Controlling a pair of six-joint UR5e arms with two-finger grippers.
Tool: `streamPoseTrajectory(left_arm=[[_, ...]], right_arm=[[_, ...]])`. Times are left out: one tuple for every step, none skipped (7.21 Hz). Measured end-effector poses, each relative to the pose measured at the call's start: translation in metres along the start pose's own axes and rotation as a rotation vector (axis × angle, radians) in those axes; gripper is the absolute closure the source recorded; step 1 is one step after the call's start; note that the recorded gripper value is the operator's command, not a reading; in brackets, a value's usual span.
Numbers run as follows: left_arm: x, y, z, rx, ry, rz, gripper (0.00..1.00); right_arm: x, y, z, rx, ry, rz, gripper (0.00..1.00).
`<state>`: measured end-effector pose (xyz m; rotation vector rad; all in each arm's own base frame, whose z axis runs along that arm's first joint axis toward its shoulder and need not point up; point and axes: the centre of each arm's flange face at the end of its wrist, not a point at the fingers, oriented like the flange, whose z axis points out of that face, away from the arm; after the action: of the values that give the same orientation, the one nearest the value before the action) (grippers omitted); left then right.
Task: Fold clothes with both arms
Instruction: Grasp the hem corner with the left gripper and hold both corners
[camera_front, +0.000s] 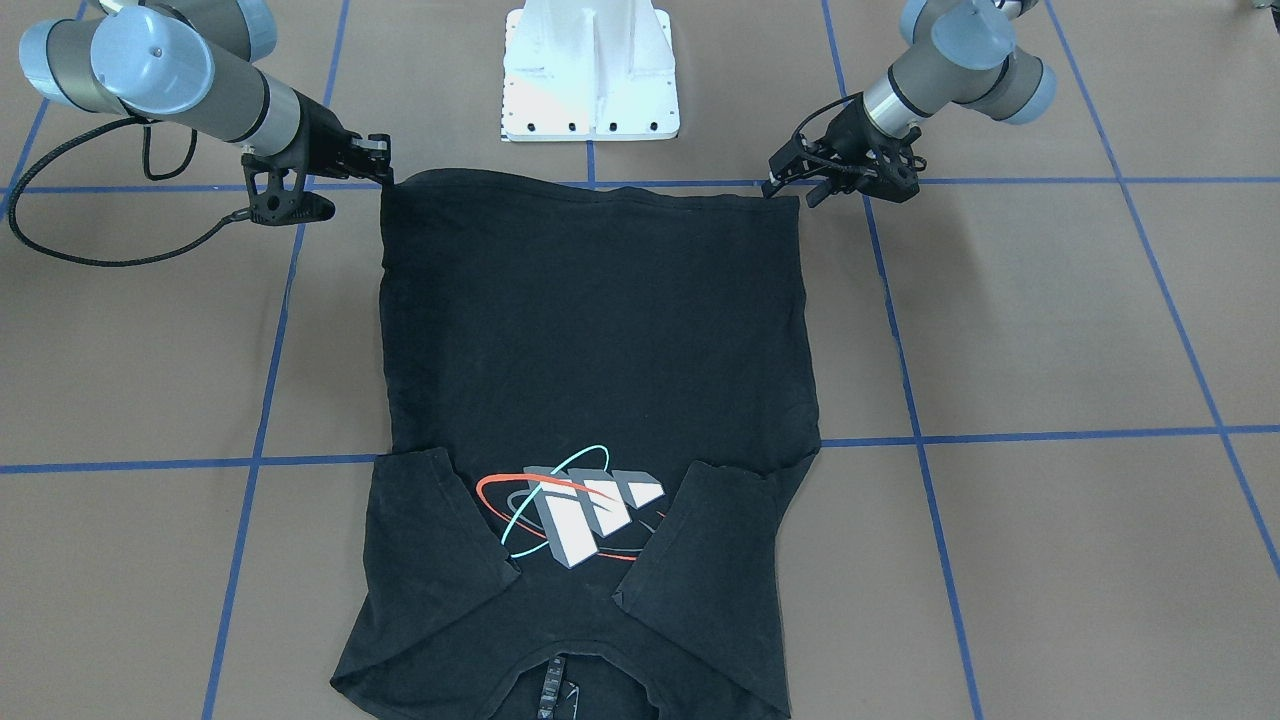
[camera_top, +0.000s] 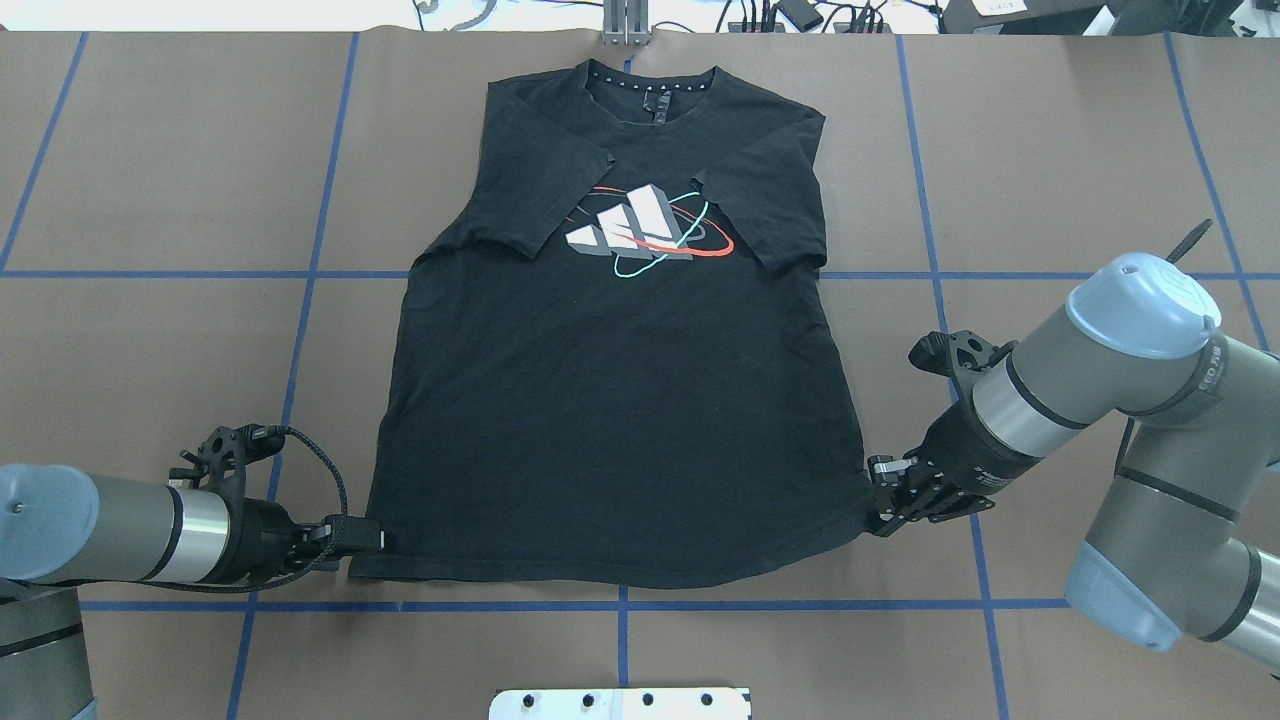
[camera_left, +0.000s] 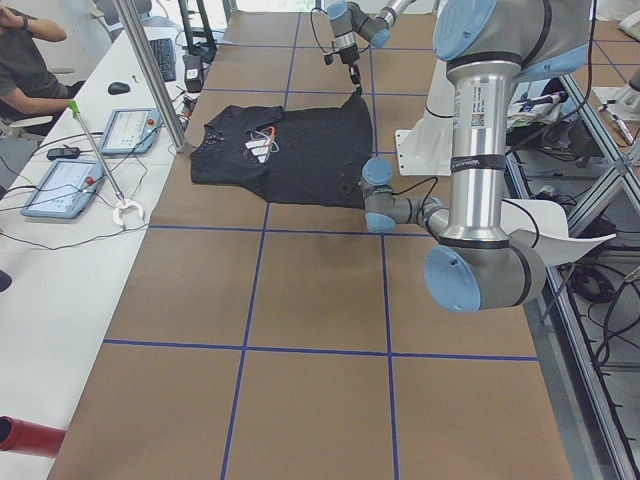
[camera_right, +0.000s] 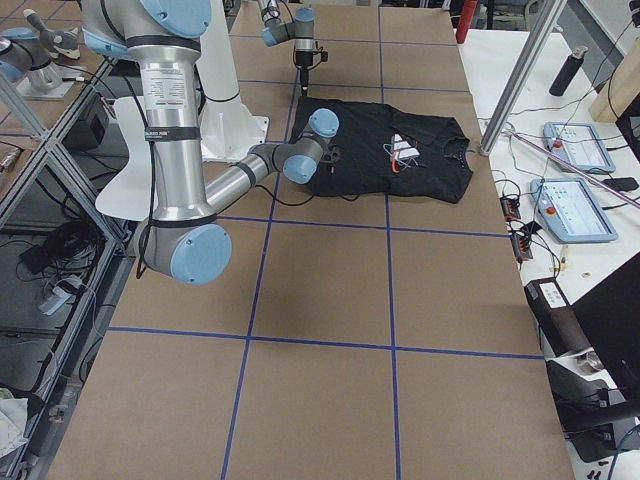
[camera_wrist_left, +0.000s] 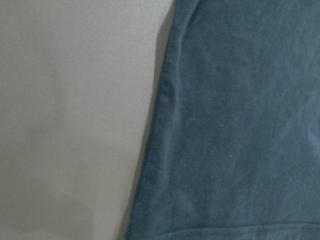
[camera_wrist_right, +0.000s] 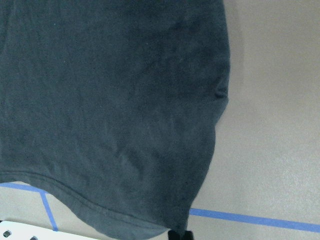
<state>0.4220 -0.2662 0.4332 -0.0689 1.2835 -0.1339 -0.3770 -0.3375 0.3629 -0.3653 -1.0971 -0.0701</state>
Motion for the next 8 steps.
streamPoseTrajectory(left_arm=[[0.0012,0.0004,0.0005,-0.001,0.001,0.001,0.24],[0.0028,0.0007,0.0009,-0.001,0.003,0.002,0.26],[0.0038,0.0008,0.0013,-0.002,0.004,0.002,0.26],[0.0040,0.0008,0.0016,-0.002,0.003,0.002,0.25],[0.0041,0.0008,0.0018,-0.002,0.003,0.002,0.24],[0.0041,0.0008,0.0017,-0.002,0.003,0.002,0.23],[0.0038,0.0009,0.0016,-0.002,0.002,0.002,0.23],[0.0032,0.0009,0.0016,-0.002,0.001,0.001,0.23]], right_arm=[[0.0001,-0.0002,-0.0003,0.001,0.000,0.000,1.00],[0.0004,-0.0006,-0.0005,0.001,0.000,0.000,1.00],[0.0009,-0.0009,-0.0005,0.002,0.001,0.001,1.00],[0.0012,-0.0010,-0.0006,0.002,0.001,0.001,1.00],[0.0016,-0.0013,-0.0005,0.002,0.001,0.002,1.00],[0.0018,-0.0014,-0.0003,0.002,0.002,0.003,1.00],[0.0021,-0.0017,-0.0001,0.002,0.002,0.003,1.00],[0.0023,-0.0019,0.0001,0.002,0.003,0.004,1.00]])
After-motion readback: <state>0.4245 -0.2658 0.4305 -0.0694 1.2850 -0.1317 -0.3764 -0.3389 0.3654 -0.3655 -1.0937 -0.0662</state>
